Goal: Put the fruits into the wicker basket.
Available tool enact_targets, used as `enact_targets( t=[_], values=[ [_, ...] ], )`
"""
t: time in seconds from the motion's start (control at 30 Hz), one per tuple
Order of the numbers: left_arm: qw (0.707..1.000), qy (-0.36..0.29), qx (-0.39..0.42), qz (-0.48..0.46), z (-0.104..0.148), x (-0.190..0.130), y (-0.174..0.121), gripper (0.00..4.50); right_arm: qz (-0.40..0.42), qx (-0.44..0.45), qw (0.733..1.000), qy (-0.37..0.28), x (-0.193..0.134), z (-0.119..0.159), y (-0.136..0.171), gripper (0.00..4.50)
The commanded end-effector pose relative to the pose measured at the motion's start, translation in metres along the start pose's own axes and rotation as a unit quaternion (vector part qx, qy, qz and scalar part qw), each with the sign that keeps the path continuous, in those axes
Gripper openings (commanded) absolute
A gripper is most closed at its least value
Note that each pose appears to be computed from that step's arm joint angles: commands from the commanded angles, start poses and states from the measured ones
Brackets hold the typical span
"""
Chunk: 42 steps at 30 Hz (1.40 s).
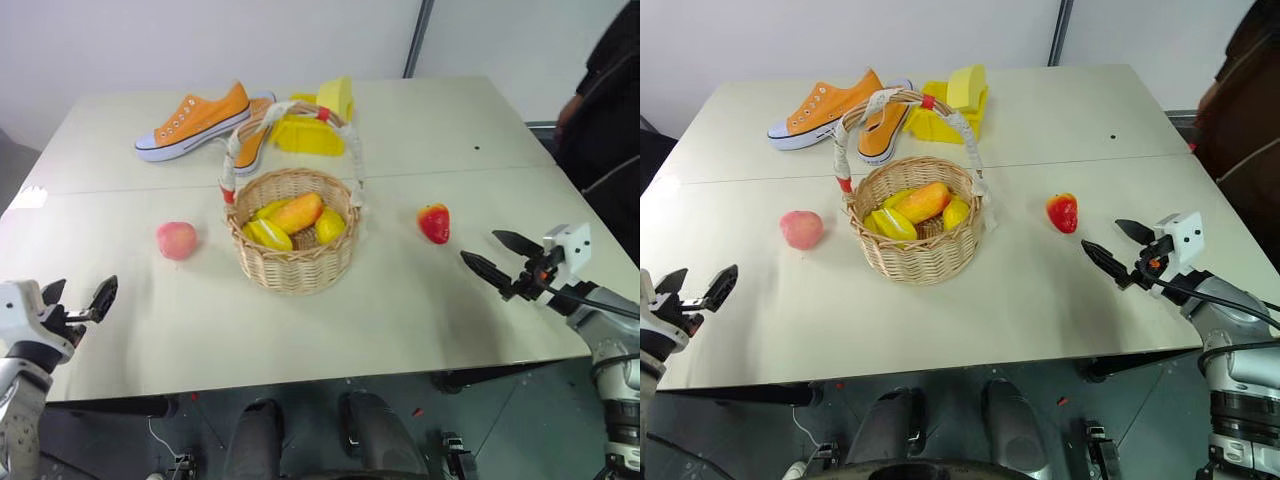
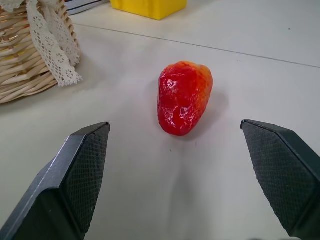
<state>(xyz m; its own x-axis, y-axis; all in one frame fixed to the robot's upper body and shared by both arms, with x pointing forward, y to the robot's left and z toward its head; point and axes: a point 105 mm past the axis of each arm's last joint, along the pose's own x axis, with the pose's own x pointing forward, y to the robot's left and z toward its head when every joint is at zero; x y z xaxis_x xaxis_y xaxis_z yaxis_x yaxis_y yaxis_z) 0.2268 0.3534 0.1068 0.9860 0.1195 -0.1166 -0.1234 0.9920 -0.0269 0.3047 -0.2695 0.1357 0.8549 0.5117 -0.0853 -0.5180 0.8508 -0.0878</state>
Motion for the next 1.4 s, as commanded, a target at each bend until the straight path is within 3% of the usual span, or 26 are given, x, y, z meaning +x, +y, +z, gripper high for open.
enact_targets(
  t=[0.03, 0.27, 0.4, 0.5, 0.67, 0.87, 1.13, 1.37, 1.4],
  values=[
    [1.0, -0.026, 0.012, 0.007, 0.014, -0.004, 0.001, 4.5, -0.001, -0.012, 1.0, -0.015, 0.004, 0.008, 0.0, 4.37],
    [0.999, -0.032, 0.015, -0.004, 0.019, 0.005, -0.01, 4.5, 0.021, -0.023, 0.999, -0.027, 0.012, 0.017, 0.008, 4.37],
    [0.997, -0.039, 0.024, -0.056, 0.031, 0.013, -0.029, 4.5, 0.067, -0.037, 0.996, -0.036, 0.017, 0.032, 0.026, 4.37],
    [0.992, -0.048, 0.041, -0.109, 0.053, 0.022, -0.046, 4.5, 0.138, -0.059, 0.988, -0.039, 0.02, 0.052, 0.054, 4.37],
    [0.982, -0.02, 0.075, -0.175, 0.065, 0.036, -0.068, 4.5, 0.245, -0.078, 0.965, -0.048, 0.02, 0.084, 0.105, 4.37],
    [0.976, 0.022, 0.127, -0.173, 0.072, 0.074, -0.076, 4.5, 0.335, -0.099, 0.936, -0.043, 0.021, 0.092, 0.159, 4.37],
    [0.973, 0.069, 0.13, -0.18, 0.067, 0.1, -0.092, 4.5, 0.364, -0.106, 0.924, -0.053, 0.021, 0.093, 0.181, 4.37],
    [0.968, 0.102, 0.129, -0.187, 0.056, 0.102, -0.097, 4.5, 0.357, -0.113, 0.925, -0.06, 0.023, 0.091, 0.179, 4.37],
    [0.968, 0.107, 0.132, -0.186, 0.055, 0.102, -0.096, 4.25, 0.356, -0.115, 0.926, -0.061, 0.025, 0.091, 0.179, 4.45]
  ],
)
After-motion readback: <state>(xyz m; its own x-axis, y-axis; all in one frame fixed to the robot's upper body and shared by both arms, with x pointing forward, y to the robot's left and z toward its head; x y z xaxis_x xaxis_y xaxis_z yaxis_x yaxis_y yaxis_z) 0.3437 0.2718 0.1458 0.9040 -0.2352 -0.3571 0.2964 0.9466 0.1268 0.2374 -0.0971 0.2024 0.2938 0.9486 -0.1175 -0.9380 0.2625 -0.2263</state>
